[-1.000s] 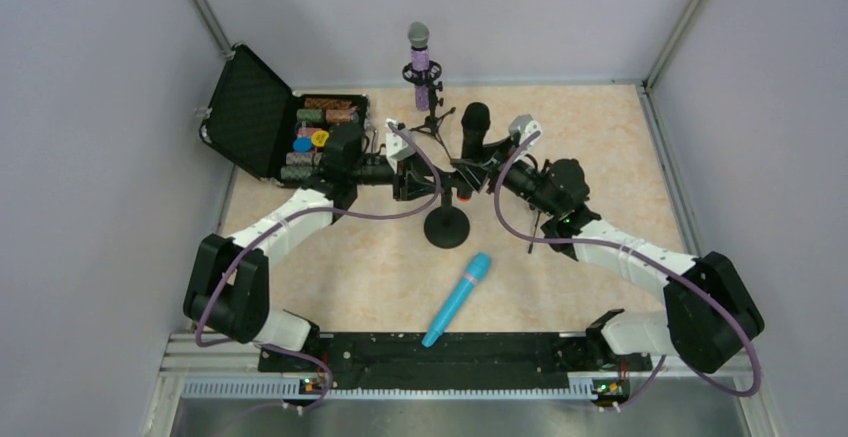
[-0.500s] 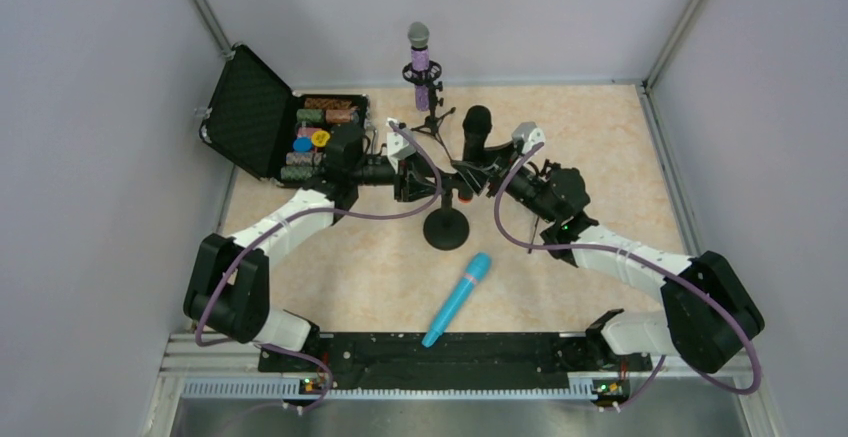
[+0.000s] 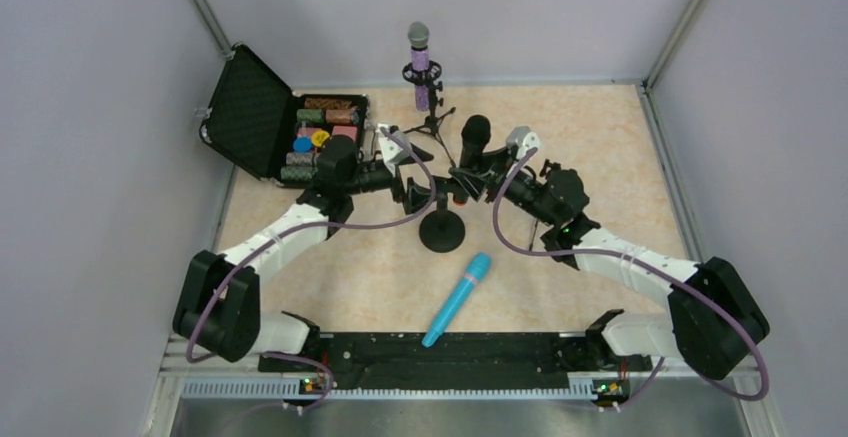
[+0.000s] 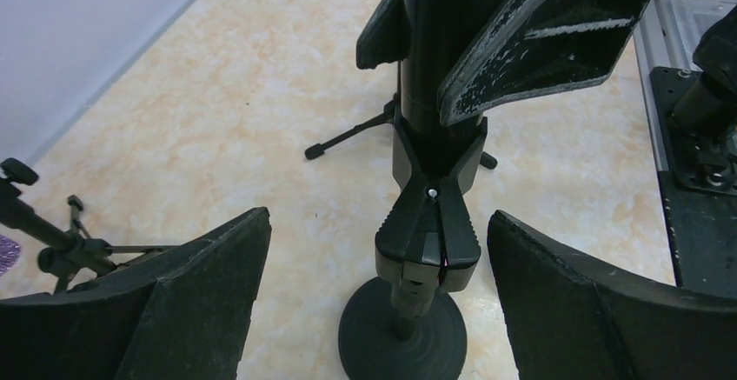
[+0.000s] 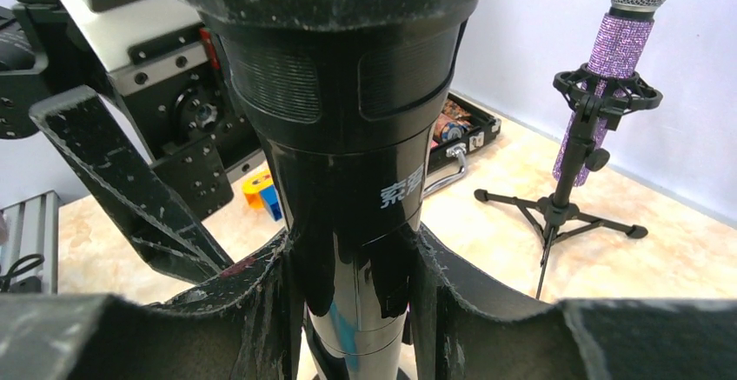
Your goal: Attach the microphones to the stand
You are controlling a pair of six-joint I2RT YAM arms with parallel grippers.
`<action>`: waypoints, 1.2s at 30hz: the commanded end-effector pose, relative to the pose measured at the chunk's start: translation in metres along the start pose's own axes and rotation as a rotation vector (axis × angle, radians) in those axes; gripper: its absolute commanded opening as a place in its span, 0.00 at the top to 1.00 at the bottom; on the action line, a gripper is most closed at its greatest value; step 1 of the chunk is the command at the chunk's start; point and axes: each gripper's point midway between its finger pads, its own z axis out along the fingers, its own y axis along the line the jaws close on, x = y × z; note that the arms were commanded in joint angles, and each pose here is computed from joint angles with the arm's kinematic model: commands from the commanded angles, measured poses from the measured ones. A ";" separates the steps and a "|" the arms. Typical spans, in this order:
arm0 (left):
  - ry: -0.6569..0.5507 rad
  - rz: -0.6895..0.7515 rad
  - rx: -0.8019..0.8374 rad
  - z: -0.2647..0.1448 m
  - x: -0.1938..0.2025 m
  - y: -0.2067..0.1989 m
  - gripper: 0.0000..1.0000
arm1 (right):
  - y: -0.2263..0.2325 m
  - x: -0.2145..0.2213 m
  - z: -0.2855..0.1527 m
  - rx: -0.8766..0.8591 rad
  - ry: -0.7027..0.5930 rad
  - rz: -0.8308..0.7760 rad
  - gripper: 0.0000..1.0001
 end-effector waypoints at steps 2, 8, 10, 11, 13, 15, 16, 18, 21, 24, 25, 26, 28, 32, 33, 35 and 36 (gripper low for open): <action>-0.068 0.091 -0.072 -0.010 -0.030 0.002 0.01 | 0.014 -0.017 0.001 -0.049 -0.029 -0.013 0.56; -0.087 0.106 -0.146 -0.021 -0.036 0.003 0.01 | 0.015 -0.021 0.000 -0.047 -0.037 -0.008 0.37; -0.091 0.108 -0.171 -0.025 -0.037 0.003 0.01 | 0.014 -0.022 -0.001 -0.037 -0.037 -0.008 0.33; -0.095 0.109 -0.186 -0.028 -0.038 0.003 0.01 | 0.013 -0.022 -0.002 -0.029 -0.034 -0.008 0.31; -0.095 0.098 -0.211 -0.032 -0.038 0.003 0.01 | 0.012 -0.022 -0.005 -0.016 -0.030 -0.009 0.26; -0.084 0.082 -0.229 -0.037 -0.035 0.000 0.01 | 0.010 -0.022 -0.009 0.000 -0.023 -0.009 0.22; -0.075 0.068 -0.231 -0.039 -0.030 -0.002 0.01 | 0.009 -0.021 -0.011 0.007 -0.021 -0.010 0.20; -0.063 0.057 -0.227 -0.042 -0.022 -0.007 0.01 | 0.010 -0.021 -0.015 0.013 -0.019 -0.009 0.16; -0.041 0.036 -0.217 -0.044 -0.008 -0.013 0.01 | 0.013 -0.022 -0.021 0.013 -0.011 -0.006 0.13; -0.019 0.013 -0.184 -0.044 0.006 -0.021 0.01 | 0.016 -0.023 -0.028 0.009 0.003 -0.002 0.11; -0.012 0.003 -0.172 -0.044 0.010 -0.024 0.01 | 0.016 -0.023 -0.030 0.010 0.009 0.000 0.10; -0.005 -0.007 -0.162 -0.044 0.015 -0.026 0.01 | 0.017 -0.022 -0.032 0.012 0.017 0.003 0.09; 0.002 -0.030 -0.152 -0.043 0.022 -0.029 0.02 | 0.018 -0.020 -0.037 0.015 0.031 0.008 0.08; -0.008 -0.067 -0.145 -0.041 0.032 -0.031 0.02 | 0.018 -0.011 -0.047 0.033 0.053 0.025 0.08; -0.015 -0.072 -0.145 -0.040 0.034 -0.031 0.02 | 0.018 -0.010 -0.048 0.035 0.053 0.030 0.08; -0.028 -0.085 -0.147 -0.038 0.038 -0.030 0.03 | 0.019 -0.006 -0.050 0.034 0.059 0.039 0.08; -0.038 -0.103 -0.147 -0.037 0.039 -0.030 0.03 | 0.019 -0.005 -0.051 0.033 0.061 0.044 0.08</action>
